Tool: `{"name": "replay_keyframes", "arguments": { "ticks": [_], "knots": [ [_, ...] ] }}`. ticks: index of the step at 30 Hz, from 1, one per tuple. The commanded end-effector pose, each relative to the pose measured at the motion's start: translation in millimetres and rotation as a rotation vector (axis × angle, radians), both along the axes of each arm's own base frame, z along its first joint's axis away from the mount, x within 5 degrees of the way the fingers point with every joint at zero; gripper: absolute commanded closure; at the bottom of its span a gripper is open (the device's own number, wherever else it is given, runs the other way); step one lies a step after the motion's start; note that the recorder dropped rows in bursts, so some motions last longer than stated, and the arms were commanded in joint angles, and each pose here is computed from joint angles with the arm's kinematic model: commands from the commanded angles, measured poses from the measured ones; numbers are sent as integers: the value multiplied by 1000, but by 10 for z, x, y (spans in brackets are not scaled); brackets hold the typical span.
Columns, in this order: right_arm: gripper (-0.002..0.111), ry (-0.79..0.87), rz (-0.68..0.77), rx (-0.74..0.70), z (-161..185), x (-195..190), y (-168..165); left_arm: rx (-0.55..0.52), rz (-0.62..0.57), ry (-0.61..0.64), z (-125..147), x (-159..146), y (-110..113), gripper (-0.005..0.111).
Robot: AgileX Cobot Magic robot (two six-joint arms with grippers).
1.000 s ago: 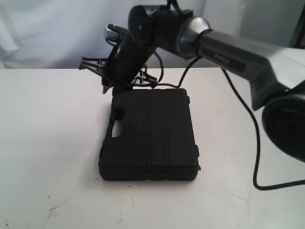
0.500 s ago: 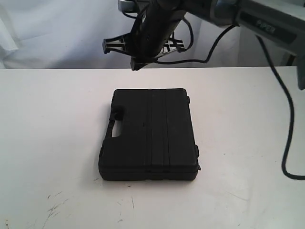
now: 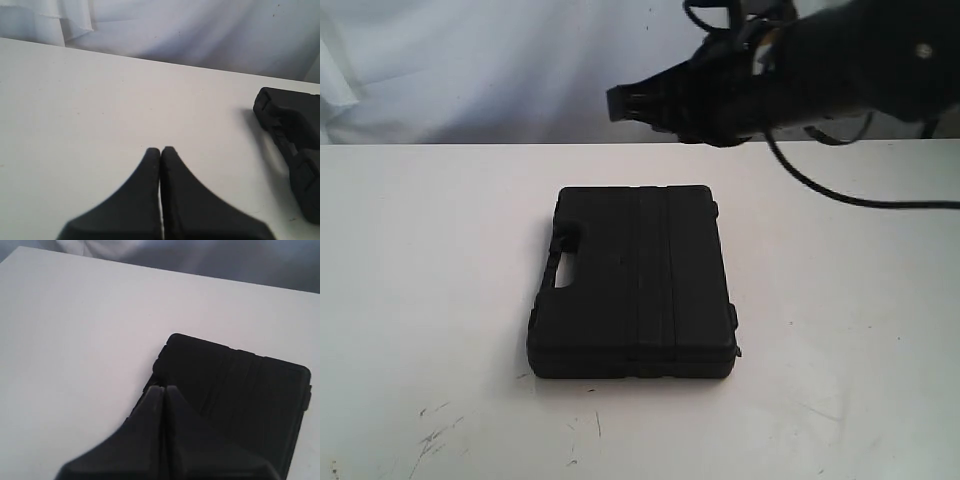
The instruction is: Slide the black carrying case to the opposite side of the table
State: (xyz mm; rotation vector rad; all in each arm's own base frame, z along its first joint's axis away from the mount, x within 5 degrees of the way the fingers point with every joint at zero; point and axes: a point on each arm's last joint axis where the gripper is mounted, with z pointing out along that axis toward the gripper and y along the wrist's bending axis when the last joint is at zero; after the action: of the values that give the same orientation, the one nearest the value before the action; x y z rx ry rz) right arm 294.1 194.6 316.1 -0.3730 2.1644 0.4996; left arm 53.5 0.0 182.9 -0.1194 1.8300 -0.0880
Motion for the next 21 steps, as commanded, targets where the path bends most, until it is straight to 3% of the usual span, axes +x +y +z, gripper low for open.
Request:
{"name": "replay_keyframes", "arguments": {
  "ticks": [1, 8, 17, 21],
  "knots": [
    [108, -30, 11, -1, 143, -486, -314, -1, -5, -2, -11, -1, -3, 107],
    [108, -153, 27, -31, 540, -848, -585, -4, -5, -2, -11, -1, -3, 107],
    [108, -139, 13, -127, 621, -1088, -814, -4, -5, -2, -11, -1, -3, 107],
    [108, -155, -97, -73, 493, -1192, -1101, -1, -6, -2, -11, -1, -3, 107]
  ]
}}
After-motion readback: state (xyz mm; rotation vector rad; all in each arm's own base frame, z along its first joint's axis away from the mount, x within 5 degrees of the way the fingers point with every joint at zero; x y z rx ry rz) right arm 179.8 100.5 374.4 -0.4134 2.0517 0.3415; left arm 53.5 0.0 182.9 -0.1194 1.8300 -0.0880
